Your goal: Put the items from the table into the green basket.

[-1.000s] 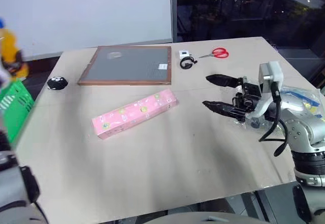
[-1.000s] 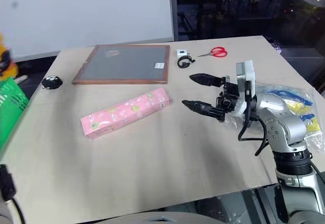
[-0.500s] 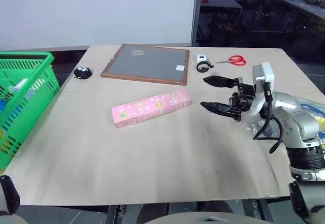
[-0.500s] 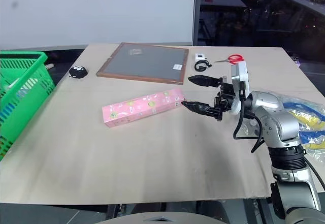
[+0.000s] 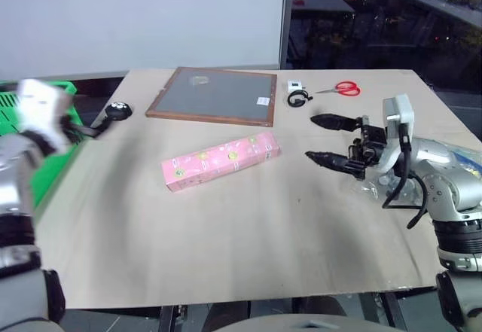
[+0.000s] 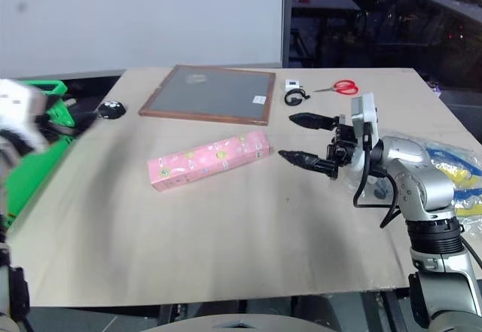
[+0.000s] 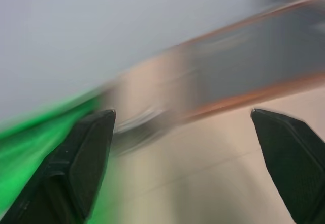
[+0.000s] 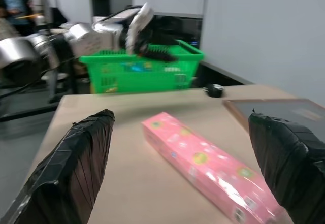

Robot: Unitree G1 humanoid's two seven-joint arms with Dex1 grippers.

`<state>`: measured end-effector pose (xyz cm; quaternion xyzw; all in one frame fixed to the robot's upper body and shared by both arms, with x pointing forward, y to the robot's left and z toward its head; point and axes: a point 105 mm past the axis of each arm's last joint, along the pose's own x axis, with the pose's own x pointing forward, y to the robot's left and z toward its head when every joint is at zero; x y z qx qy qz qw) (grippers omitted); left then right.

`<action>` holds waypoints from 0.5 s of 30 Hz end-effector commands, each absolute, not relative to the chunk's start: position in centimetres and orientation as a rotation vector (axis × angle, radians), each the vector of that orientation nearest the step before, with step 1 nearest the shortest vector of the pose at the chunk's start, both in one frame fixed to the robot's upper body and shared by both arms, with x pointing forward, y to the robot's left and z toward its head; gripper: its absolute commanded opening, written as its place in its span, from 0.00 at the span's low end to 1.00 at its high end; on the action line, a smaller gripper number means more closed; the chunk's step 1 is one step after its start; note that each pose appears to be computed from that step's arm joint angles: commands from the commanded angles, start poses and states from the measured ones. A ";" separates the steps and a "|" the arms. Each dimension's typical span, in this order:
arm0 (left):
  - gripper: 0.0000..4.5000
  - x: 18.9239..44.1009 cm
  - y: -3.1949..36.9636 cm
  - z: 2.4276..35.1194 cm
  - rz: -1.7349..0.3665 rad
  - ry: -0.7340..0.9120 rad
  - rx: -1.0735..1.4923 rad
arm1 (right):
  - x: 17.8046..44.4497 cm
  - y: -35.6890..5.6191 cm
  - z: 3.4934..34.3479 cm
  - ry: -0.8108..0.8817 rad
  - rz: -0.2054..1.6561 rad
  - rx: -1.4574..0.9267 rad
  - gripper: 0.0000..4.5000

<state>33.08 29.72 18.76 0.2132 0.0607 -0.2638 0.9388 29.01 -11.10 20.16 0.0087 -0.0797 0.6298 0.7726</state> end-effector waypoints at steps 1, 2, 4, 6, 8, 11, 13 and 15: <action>0.99 30.8 25.1 16.4 -0.785 0.245 0.556 | 29.1 -12.6 20.2 -0.190 1.310 -0.044 1.00; 0.99 30.4 24.3 15.3 -0.827 0.287 0.540 | 29.2 -12.8 20.0 -0.185 1.304 -0.048 1.00; 0.99 31.0 23.8 13.9 -0.824 0.345 0.566 | 29.2 -12.9 19.8 -0.182 1.295 -0.050 1.00; 0.99 32.1 23.6 13.0 -0.797 0.395 0.610 | 29.1 -13.0 19.7 -0.188 1.285 -0.050 1.00; 0.99 32.7 23.4 12.7 -0.793 0.418 0.627 | 29.1 -13.0 19.8 -0.192 1.280 -0.051 1.00; 0.99 33.6 22.8 12.2 -0.823 0.446 0.658 | 29.1 -13.2 19.8 -0.200 1.262 -0.053 1.00; 0.99 34.2 22.9 11.6 -0.829 0.469 0.731 | 29.0 -13.5 19.7 -0.202 1.251 -0.053 1.00; 0.99 34.4 23.1 11.1 -0.835 0.489 0.753 | 28.9 -13.5 19.6 -0.202 1.248 -0.053 1.00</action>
